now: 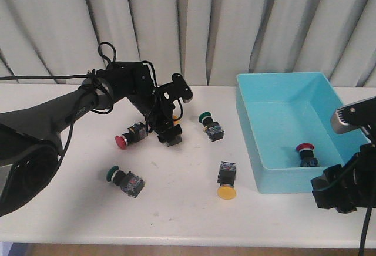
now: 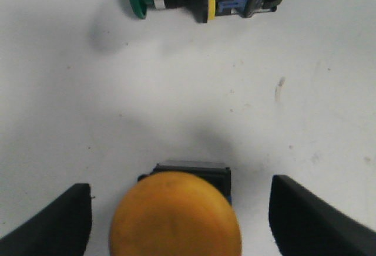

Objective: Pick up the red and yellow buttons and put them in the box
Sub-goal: 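Reach the left gripper to the yellow-capped button and grasp it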

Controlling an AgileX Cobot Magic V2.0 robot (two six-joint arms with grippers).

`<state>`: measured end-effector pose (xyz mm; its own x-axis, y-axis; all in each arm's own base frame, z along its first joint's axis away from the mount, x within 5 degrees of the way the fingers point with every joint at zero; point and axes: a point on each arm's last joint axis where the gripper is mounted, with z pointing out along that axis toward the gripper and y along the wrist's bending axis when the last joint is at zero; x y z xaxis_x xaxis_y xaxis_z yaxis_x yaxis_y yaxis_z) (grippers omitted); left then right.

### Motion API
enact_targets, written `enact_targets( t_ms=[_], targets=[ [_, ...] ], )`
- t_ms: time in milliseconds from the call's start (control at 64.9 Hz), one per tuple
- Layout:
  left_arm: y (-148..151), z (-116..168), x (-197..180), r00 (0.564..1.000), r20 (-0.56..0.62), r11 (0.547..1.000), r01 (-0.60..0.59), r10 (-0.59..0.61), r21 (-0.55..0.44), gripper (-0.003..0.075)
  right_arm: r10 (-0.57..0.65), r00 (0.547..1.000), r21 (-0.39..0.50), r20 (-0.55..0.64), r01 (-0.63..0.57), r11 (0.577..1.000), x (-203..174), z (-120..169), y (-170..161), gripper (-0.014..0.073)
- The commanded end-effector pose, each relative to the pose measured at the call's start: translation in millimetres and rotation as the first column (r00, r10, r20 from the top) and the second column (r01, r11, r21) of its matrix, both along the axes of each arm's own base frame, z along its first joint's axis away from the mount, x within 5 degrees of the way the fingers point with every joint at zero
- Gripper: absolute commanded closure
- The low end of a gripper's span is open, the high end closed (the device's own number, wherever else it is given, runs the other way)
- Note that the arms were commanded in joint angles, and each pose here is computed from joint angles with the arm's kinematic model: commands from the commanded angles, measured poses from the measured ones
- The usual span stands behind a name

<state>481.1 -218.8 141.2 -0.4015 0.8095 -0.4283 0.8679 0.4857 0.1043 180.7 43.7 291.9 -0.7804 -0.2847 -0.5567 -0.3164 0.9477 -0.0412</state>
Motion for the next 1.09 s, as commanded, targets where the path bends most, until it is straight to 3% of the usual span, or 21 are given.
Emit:
enact_targets(
  t_ms=[0,262,616,924,1078],
  targets=[
    [-1.9,47.5,3.0,0.994,0.106,0.997,-0.01,0.018,-0.075,0.0147,0.003,0.996,0.018,0.085,-0.005,1.0,2.6,13.3,0.6,0.0141],
    [-2.4,53.6,0.5,0.995,0.094,0.996,-0.01,0.018,-0.089,0.0316,0.003,0.996,0.018,0.085,-0.005,1.0,2.6,13.3,0.6,0.0141],
    [2.2,93.9,-14.2,0.997,0.069,0.994,-0.026,0.033,-0.106,0.0491,0.003,0.996,0.018,0.086,-0.005,1.0,2.6,13.4,0.6,0.0141],
    [6.8,122.8,-28.2,0.998,0.028,0.991,-0.059,0.063,-0.122,0.051,0.003,0.996,0.019,0.089,-0.005,1.0,2.8,12.7,0.6,0.0141],
    [18.0,161.3,-38.8,0.981,0.012,0.963,-0.186,0.192,-0.196,0.051,0.003,0.996,0.019,0.089,-0.005,1.0,2.8,12.7,0.6,0.0141]
  ],
)
